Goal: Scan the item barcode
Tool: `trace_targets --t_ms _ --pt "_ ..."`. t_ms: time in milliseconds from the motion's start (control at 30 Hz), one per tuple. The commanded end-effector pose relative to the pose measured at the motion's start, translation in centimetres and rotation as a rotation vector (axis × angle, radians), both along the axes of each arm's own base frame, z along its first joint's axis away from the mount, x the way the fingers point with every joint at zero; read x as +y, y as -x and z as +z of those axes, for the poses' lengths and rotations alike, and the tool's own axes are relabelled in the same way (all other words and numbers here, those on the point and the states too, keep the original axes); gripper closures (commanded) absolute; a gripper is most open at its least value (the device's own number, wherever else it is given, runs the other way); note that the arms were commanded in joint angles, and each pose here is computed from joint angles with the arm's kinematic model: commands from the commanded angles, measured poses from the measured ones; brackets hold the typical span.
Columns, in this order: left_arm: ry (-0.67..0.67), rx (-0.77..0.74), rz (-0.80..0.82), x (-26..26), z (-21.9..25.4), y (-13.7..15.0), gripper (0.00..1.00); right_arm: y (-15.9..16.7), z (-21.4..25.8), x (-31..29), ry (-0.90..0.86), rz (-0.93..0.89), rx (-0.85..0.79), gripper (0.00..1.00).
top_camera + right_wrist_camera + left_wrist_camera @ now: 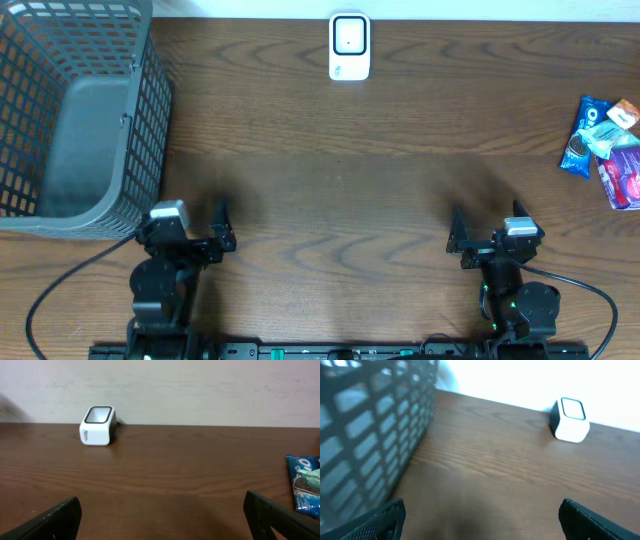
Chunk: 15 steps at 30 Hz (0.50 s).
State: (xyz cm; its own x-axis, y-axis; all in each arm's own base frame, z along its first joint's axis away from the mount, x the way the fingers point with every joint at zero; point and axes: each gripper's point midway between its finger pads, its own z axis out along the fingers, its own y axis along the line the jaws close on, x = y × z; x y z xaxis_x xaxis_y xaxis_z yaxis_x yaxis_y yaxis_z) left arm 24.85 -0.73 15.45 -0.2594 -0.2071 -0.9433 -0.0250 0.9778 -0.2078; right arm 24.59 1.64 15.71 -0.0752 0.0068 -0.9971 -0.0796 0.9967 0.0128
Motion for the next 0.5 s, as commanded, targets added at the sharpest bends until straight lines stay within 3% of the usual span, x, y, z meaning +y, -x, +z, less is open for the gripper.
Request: trace_targets --t_ms 0,467 --pt "-0.012 -0.057 0.027 0.8 0.2 0.3 0.02 0.0 0.0 -0.2 0.015 -0.008 -0.002 0.01" --pt "-0.016 -0.254 0.031 0.8 1.8 0.2 0.02 0.0 0.0 -0.2 0.015 -0.008 -0.002 0.01"
